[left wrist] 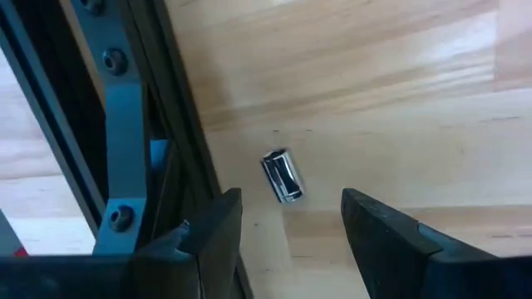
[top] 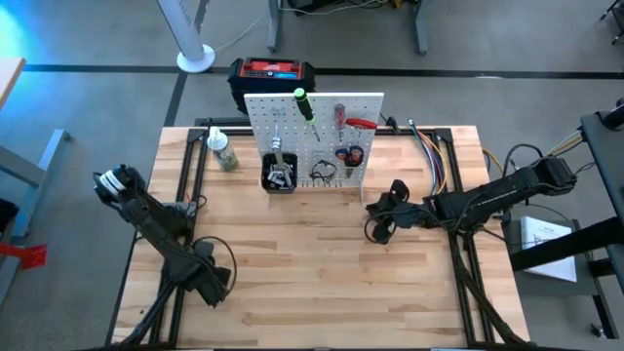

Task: Hang tools onto peg board
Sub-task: Put the silver socket into the black bin on the pegboard

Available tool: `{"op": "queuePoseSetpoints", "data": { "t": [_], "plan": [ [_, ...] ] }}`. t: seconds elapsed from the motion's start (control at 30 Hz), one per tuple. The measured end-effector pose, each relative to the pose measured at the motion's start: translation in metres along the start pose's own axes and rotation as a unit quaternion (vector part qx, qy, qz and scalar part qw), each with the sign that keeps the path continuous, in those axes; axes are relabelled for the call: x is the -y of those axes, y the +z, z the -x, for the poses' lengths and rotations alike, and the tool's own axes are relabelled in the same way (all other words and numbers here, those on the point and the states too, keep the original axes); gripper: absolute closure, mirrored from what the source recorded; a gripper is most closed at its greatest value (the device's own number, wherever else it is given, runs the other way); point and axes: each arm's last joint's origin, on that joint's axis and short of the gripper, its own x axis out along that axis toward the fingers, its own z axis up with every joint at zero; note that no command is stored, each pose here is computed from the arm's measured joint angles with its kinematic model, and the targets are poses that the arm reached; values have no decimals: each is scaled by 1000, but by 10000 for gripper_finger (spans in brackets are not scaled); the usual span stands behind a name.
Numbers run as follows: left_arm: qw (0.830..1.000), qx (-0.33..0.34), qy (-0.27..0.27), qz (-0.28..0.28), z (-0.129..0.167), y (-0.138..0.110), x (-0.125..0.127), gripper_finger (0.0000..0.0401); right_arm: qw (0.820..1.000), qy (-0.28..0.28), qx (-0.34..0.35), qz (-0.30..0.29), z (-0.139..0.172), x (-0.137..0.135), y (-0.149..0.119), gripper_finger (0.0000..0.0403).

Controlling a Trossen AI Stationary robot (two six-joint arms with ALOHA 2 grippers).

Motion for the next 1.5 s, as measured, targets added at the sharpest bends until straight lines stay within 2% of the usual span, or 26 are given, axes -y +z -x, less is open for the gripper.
{"op": "queuePoseSetpoints", "data": {
  "t": [0.23, 0.37, 0.5, 0.63, 0.67, 0.8, 0.9, 1.03, 1.17, 1.3, 1.37, 1.43, 1.5],
  "plan": [
    [1000, -10, -24, -13, -15, 7, -3, 210, 1000, 6, 14, -4, 1, -1, 5, 394],
    [999, -18, -38, -18, -24, 10, -5, 233, 1000, 8, 19, 1, 1, -2, 8, 394],
    [998, -17, -51, -23, -20, 10, -6, 283, 1000, 8, 17, 5, 1, -2, 8, 394],
    [997, -17, -61, -36, -17, 11, -7, 364, 1000, 8, 17, 6, 2, -2, 8, 394],
    [997, -16, -59, -40, -17, 11, -8, 374, 1000, 8, 17, 5, 2, -2, 8, 394],
    [997, -11, -63, -50, -12, 9, -4, 375, 1000, 8, 15, 7, 2, -2, 8, 394],
    [990, 48, -111, -71, 1, 5, 3, 375, 1000, 8, 14, 7, 2, -2, 8, 394],
    [957, 166, -218, -98, 31, 4, 11, 375, 1000, 8, 14, 4, 2, -2, 7, 394],
    [895, 292, -312, -124, 69, 10, 13, 375, 1000, 13, 13, 6, 3, -4, 7, 394],
    [834, 429, -330, -110, 105, 31, 12, 375, 1000, 18, 13, 11, 4, -6, 6, 394],
    [803, 497, -314, -98, 123, 47, 14, 375, 1000, 18, 13, 13, 4, -6, 6, 394],
    [791, 533, -286, -92, 138, 62, 19, 375, 1000, 18, 13, 11, 4, -6, 6, 394],
    [787, 553, -256, -97, 154, 77, 22, 375, 1000, 18, 7, 14, 4, -6, 5, 394]
  ]
}}
